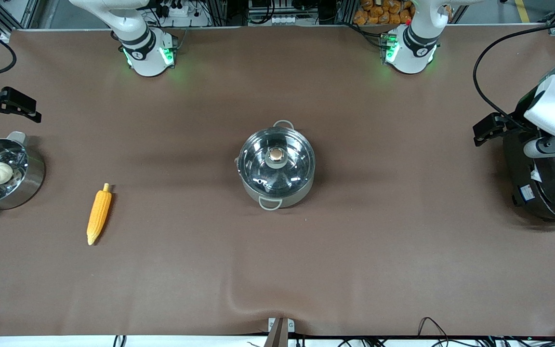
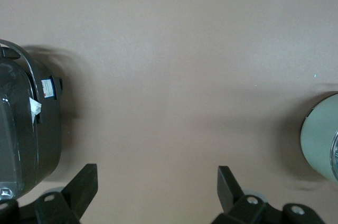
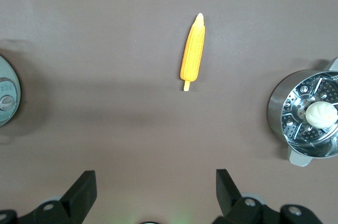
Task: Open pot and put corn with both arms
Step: 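Reach the right gripper toward the corn while the left gripper reaches the lid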
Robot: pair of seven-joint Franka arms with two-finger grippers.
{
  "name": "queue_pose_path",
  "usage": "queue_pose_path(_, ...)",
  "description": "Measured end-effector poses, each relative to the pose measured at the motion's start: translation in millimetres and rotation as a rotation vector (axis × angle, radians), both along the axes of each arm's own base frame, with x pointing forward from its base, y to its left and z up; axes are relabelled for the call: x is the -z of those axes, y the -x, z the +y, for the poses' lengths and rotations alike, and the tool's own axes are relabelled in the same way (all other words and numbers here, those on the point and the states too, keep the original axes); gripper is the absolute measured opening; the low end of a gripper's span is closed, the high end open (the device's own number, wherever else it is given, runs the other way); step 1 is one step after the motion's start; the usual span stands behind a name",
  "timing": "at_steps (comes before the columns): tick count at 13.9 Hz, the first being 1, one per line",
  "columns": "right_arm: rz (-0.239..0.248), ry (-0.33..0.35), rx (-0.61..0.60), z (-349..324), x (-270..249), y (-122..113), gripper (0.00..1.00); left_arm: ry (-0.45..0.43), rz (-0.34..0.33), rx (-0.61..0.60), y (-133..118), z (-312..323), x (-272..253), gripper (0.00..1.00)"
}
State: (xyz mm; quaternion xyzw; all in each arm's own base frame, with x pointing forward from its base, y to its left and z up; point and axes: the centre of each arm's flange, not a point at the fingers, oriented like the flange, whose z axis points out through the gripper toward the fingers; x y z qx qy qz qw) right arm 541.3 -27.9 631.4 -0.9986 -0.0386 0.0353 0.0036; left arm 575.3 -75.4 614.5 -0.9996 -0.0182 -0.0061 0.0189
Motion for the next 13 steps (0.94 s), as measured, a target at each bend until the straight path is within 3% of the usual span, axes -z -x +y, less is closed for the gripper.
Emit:
queue_pose_path(5,0.000,0.000,0.000,0,0,0,1.00,0.001,-0.009,0.002,1,-1,-5,1.00)
queue_pose_path(8,0.000,0.000,0.000,0,0,0,1.00,0.053,0.008,0.024,2,-21,0,1.00)
queue_pose_path(10,0.001,0.000,-0.001,0,0,0,1.00,0.078,0.022,0.014,-1,-72,20,1.00)
queue_pose_path(13,-0.004,0.000,-0.007,4,-1,-1,1.00,0.105,0.019,-0.078,6,-206,78,1.00)
